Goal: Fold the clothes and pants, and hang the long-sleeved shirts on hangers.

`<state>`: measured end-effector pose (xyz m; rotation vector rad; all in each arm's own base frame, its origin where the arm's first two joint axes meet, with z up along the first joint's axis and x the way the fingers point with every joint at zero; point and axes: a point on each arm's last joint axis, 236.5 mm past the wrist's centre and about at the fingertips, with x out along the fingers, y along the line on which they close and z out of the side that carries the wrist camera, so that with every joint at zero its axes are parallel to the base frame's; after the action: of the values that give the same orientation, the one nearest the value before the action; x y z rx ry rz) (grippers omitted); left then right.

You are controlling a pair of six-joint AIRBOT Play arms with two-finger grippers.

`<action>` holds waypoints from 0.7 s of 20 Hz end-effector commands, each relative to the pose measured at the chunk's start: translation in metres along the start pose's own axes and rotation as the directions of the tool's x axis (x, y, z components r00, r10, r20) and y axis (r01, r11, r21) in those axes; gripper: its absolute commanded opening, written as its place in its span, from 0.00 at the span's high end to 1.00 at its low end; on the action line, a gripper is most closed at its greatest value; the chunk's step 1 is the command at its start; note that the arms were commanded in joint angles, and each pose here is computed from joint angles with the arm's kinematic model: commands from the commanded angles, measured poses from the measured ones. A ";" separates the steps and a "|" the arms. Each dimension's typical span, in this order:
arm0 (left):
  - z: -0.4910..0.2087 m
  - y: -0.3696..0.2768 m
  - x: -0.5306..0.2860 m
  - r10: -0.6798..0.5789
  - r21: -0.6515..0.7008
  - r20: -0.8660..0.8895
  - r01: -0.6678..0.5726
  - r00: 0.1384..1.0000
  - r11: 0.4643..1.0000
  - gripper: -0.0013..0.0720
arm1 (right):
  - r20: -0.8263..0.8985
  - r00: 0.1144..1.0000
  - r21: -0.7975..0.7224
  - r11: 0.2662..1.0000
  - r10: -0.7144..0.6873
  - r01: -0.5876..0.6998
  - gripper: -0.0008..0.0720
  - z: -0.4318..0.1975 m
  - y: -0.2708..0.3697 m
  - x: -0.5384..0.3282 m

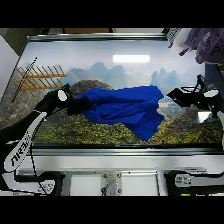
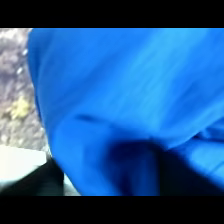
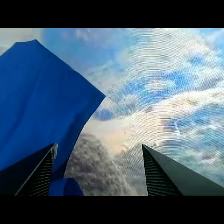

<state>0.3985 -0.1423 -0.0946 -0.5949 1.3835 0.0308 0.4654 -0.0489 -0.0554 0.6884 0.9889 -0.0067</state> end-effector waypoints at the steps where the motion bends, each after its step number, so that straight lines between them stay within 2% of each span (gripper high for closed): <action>1: 0.008 0.000 0.002 0.006 0.007 0.004 -0.006 1.000 1.000 0.97 | -0.013 1.000 0.042 0.999 0.002 -0.001 0.19 -0.009 0.001 0.040; 8: 0.008 0.001 0.002 0.007 0.013 0.003 -0.008 1.000 1.000 0.97 | 0.038 0.999 -0.060 0.998 0.005 -0.003 0.20 -0.006 0.042 0.086; 9: 0.008 0.001 0.002 0.007 0.030 0.003 -0.007 1.000 1.000 0.97 | 0.056 0.998 -0.074 0.997 0.011 -0.007 0.44 0.000 0.046 0.084; 10: 0.009 0.001 -0.001 0.006 0.048 0.006 -0.006 1.000 0.999 0.97 | 0.074 0.997 -0.112 0.994 0.021 -0.013 0.88 0.009 0.053 0.078; 11: 0.015 -0.001 -0.010 -0.006 0.065 0.027 0.004 1.000 0.998 0.97 | 0.102 0.994 -0.148 0.989 0.035 -0.020 0.97 0.021 0.061 0.068; 14: 0.071 -0.016 -0.098 -0.030 0.188 0.207 -0.010 0.978 0.982 0.97 | 0.266 0.957 -0.335 0.942 0.114 -0.019 0.98 0.091 0.110 -0.017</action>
<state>0.4278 -0.1229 -0.0523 -0.5273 1.2830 -0.0220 0.5442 -0.0004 -0.0338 0.5359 0.8211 0.0731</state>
